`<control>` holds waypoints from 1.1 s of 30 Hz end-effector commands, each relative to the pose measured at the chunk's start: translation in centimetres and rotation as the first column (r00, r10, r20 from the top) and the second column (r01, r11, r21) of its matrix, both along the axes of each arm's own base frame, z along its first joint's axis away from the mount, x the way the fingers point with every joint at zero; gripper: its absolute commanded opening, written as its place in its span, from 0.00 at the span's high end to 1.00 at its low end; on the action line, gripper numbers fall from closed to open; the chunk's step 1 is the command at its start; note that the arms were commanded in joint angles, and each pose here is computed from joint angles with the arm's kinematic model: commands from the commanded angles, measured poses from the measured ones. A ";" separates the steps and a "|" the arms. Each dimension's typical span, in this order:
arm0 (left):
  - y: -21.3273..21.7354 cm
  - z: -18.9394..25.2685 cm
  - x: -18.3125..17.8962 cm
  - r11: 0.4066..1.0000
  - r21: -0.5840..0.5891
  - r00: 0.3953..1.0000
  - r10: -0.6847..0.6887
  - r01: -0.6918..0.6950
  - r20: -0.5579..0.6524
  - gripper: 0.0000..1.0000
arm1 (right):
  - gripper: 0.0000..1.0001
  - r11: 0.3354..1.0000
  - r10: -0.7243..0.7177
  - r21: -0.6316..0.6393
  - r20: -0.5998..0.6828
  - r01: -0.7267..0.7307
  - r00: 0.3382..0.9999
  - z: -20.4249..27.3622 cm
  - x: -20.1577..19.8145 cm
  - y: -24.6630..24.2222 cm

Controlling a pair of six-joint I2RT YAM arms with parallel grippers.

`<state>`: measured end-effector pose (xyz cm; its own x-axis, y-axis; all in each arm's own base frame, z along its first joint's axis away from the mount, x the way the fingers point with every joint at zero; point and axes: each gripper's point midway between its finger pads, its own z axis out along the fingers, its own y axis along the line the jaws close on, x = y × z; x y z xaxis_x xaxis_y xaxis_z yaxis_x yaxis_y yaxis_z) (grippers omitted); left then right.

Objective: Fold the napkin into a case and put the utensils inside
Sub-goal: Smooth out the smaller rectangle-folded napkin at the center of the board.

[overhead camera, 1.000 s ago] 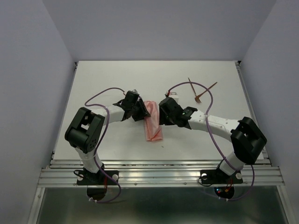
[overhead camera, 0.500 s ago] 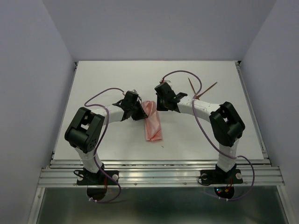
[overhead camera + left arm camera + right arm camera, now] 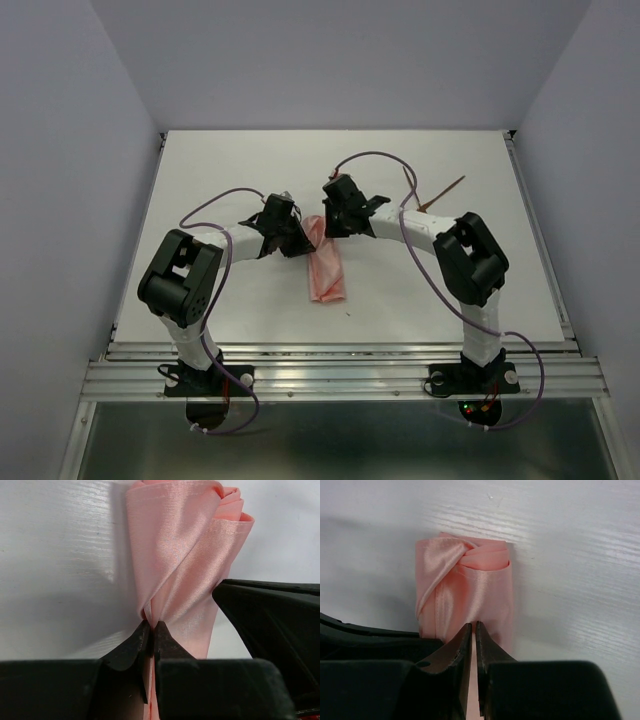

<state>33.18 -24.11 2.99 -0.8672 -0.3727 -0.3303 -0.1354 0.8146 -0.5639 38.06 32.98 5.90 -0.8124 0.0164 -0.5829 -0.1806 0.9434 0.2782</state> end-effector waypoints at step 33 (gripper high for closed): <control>-0.2 0.3 0.5 0.999 -0.006 0.999 -0.039 0.039 0.023 0.89 | 0.88 0.993 -0.002 0.121 0.106 -0.011 0.994 4.4 3.0 3.4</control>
<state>33.10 -24.08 2.84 -0.8751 -0.3551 -0.3287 -0.1190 0.8164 -0.5651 40.50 35.46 8.24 -0.7755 0.0686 -0.6277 -0.1949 0.9195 0.3413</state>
